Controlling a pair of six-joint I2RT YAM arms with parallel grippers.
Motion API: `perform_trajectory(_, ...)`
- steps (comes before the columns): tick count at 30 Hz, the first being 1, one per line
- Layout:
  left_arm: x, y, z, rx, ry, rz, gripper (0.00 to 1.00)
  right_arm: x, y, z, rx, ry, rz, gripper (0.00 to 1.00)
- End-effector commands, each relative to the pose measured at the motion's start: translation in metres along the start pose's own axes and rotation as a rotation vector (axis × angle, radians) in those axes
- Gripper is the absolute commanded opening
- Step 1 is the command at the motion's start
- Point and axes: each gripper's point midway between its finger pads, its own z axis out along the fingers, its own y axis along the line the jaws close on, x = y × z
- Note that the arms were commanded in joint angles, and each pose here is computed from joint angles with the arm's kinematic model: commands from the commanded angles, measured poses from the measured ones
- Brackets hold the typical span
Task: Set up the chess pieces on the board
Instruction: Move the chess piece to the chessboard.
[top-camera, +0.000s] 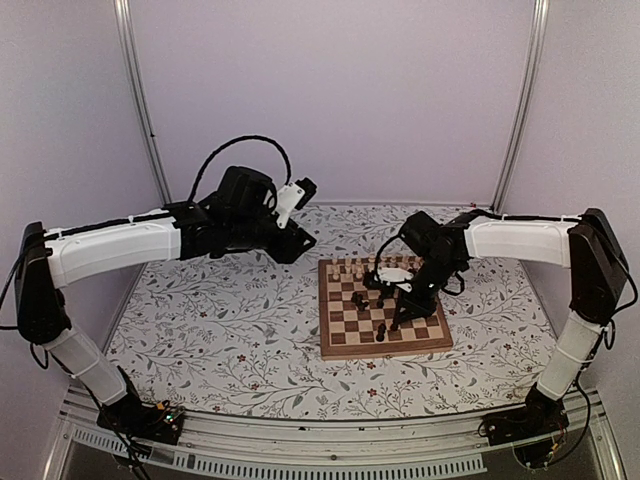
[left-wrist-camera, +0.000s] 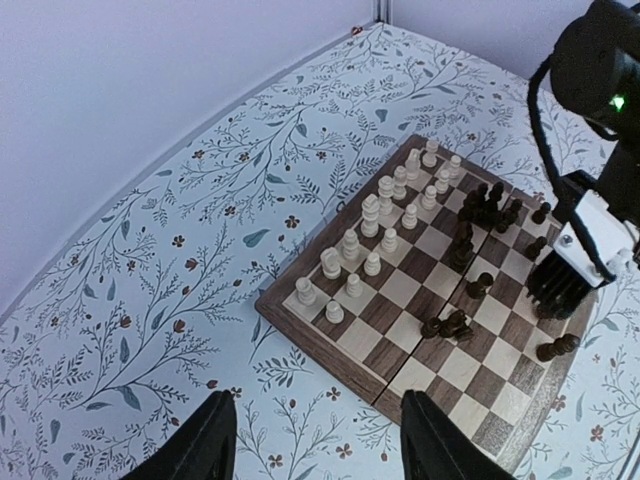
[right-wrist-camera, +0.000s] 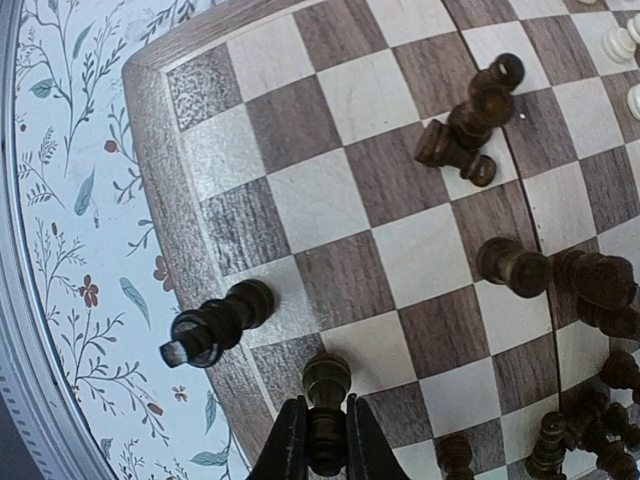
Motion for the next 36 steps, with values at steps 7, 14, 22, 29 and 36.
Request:
perform_trajectory(7,-0.007,-0.009,0.001,0.025,-0.006,0.021,0.58,0.009,0.021,0.004,0.0,0.062,-0.067,0.06)
perform_trajectory(14,-0.007,-0.009,0.001,0.029,-0.006,0.021,0.58,0.012,0.02,0.004,0.018,0.083,-0.073,0.06)
perform_trajectory(22,-0.006,-0.011,0.001,0.036,-0.002,0.022,0.58,0.01,0.02,0.001,0.029,0.075,-0.072,0.22)
perform_trajectory(29,-0.006,-0.011,0.002,0.036,0.001,0.023,0.58,-0.001,0.022,-0.007,0.021,0.035,-0.079,0.45)
perform_trajectory(36,-0.005,-0.013,0.003,0.046,0.002,0.023,0.58,-0.033,-0.016,-0.076,0.082,-0.163,-0.028,0.53)
